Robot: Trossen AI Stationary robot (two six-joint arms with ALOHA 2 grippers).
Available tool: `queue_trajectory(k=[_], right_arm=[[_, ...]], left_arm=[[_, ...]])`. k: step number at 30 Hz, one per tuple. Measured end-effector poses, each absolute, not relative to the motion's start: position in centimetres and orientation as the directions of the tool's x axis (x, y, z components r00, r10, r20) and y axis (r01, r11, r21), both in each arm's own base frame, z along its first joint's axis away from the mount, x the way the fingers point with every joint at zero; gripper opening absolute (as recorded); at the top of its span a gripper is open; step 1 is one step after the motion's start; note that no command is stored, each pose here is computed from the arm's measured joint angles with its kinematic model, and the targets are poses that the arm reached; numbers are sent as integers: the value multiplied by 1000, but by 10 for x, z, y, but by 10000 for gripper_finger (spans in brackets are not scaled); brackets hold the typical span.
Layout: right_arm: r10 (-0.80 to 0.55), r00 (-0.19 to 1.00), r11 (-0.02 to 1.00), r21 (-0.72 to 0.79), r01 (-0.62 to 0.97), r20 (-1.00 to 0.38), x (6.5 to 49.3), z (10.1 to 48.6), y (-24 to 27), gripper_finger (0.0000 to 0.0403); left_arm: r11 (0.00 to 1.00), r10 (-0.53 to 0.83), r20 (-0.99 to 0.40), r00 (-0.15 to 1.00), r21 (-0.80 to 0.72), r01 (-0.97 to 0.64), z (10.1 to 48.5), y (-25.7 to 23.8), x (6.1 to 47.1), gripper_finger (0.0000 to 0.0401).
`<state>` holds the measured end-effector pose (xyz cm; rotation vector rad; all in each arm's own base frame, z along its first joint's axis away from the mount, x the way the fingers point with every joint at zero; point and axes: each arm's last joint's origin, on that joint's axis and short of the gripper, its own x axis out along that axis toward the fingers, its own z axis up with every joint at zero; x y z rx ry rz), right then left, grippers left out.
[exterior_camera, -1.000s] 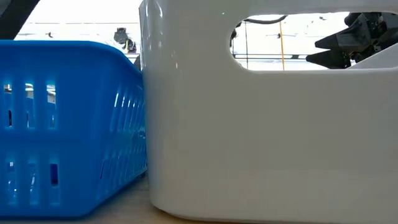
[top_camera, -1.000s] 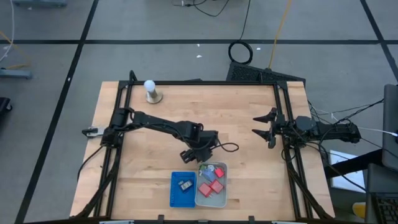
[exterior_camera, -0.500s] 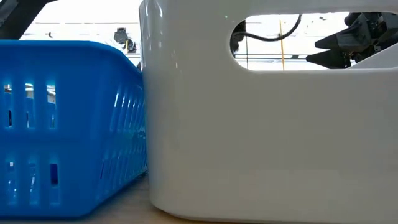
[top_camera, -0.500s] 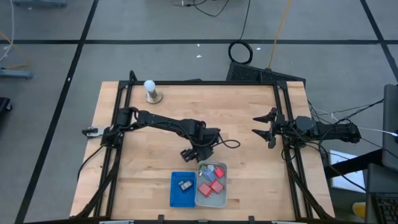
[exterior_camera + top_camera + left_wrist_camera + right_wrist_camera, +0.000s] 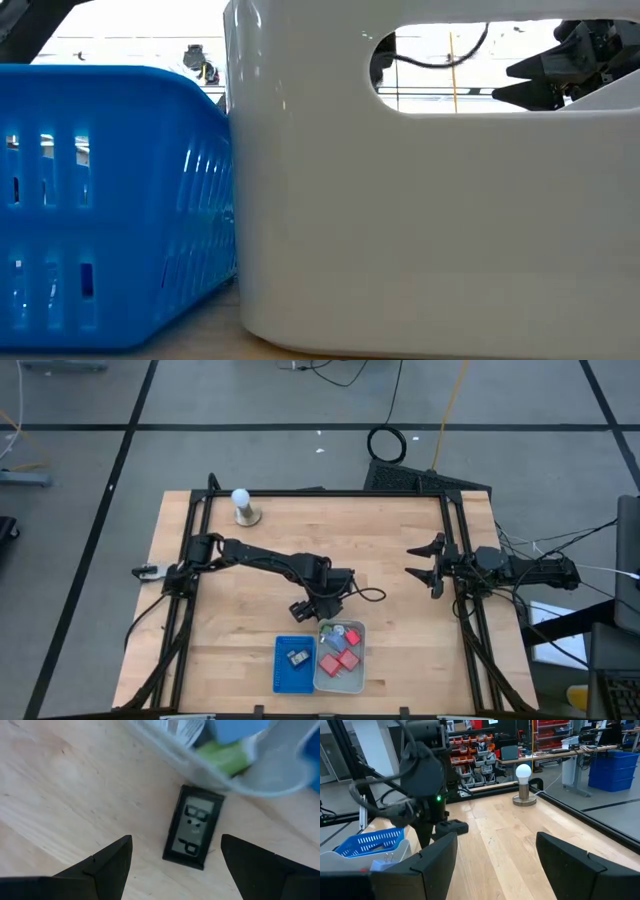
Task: Pick & Place Office items
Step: Put the black digital clock into the blue bin
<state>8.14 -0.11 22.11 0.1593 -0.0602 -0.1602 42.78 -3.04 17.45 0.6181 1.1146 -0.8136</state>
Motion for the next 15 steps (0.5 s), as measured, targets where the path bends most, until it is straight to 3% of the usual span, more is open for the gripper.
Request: queue_trajectory(k=[15], right_arm=[[-164,985,975,163,154,49,81,221,-1,265]], left_arm=[[563,-194,-963,186,46,825,157,-34,431,308]])
